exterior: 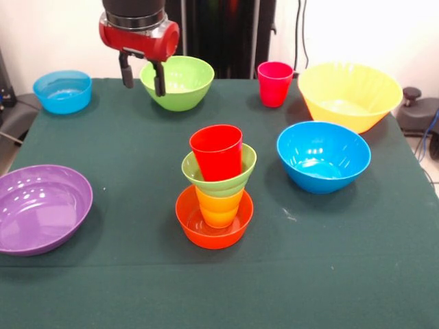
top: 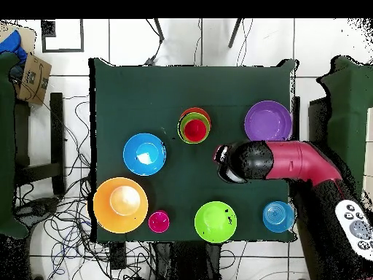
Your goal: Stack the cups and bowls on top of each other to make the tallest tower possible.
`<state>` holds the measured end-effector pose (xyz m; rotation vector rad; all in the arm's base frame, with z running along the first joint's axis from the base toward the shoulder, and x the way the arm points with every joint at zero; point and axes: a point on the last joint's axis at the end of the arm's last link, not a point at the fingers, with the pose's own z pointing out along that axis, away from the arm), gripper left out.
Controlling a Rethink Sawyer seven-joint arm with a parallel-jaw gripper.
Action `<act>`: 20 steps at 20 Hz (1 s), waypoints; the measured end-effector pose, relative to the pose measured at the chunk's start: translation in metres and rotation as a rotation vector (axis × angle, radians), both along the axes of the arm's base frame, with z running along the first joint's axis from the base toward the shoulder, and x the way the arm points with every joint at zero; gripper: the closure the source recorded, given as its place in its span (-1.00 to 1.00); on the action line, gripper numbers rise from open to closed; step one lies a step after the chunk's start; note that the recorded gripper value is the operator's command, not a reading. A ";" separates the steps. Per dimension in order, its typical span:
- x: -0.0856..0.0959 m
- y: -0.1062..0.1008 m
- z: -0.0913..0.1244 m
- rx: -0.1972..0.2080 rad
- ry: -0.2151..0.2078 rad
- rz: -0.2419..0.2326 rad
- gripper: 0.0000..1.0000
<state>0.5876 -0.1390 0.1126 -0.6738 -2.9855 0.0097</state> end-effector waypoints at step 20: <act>-0.023 -0.035 -0.010 -0.013 -0.006 0.032 -1.00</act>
